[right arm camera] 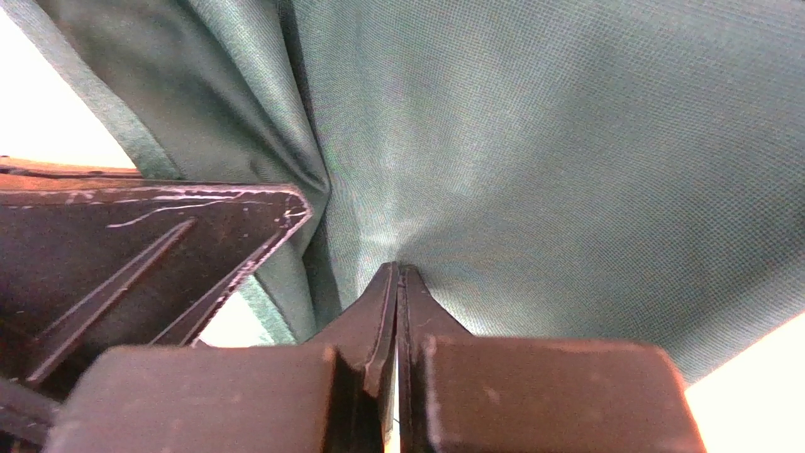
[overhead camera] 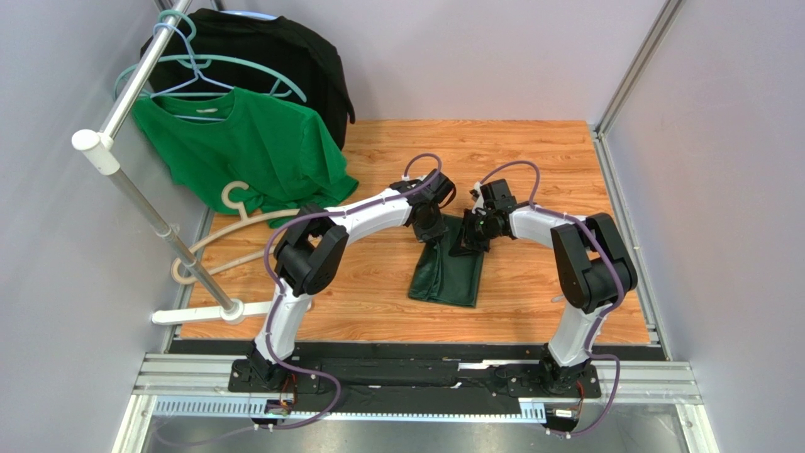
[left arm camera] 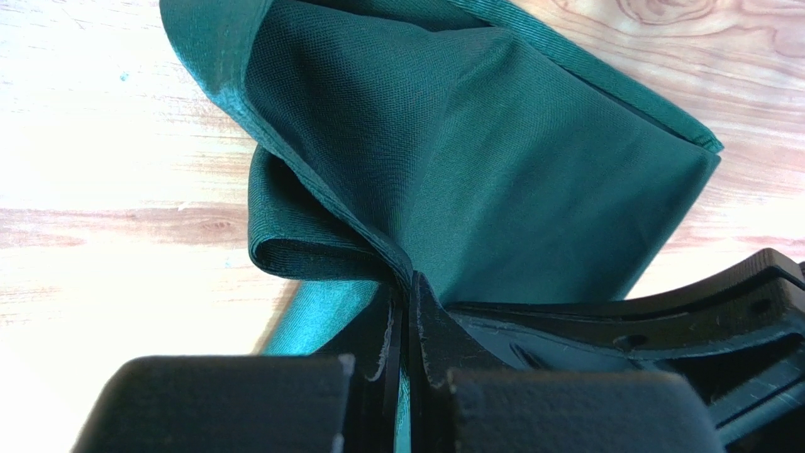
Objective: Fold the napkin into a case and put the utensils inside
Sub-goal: Fold the lower triangle-folded napkin at the center of the board.
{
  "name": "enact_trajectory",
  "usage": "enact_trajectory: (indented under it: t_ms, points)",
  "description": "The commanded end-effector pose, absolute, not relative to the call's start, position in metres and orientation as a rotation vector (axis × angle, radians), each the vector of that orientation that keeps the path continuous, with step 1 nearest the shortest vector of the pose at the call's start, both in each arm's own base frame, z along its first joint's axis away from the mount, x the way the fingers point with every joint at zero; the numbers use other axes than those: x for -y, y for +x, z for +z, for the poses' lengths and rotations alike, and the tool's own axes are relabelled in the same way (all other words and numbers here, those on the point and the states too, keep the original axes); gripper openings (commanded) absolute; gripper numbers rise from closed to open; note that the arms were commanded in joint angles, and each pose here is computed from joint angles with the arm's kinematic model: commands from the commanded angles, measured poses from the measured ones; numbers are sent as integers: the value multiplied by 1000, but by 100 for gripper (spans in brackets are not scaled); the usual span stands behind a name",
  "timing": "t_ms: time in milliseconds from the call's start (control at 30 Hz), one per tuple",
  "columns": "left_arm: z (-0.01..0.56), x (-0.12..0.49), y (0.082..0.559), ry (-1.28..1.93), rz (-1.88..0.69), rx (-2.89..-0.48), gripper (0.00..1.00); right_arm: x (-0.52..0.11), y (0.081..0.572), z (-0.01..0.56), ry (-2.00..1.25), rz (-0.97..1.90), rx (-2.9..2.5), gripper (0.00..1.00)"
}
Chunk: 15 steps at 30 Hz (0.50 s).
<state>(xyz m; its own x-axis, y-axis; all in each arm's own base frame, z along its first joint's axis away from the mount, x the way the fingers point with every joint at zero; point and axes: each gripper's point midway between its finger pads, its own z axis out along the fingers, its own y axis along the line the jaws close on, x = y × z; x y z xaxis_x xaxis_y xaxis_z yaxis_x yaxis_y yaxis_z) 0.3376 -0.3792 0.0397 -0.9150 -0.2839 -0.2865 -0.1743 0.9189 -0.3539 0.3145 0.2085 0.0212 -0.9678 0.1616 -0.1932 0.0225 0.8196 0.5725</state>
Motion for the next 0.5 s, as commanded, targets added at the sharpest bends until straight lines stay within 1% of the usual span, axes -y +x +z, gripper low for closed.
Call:
enact_trajectory:
  t_ms: [0,200,400,467]
  points:
    - [53,389,345,-358,-473,-2685,0,-208,318,14,117,852,-2770,0]
    - [61,396,349,-343,-476,-2621,0,-209,317,12,108,855,-2781,0]
    - [47,395,352,-327,-438,-2604,0,-206,317,24,99,865,-2761,0]
    - [41,393,353,-323,-419,-2604,0,-207,316,37,96,879,-2736,3]
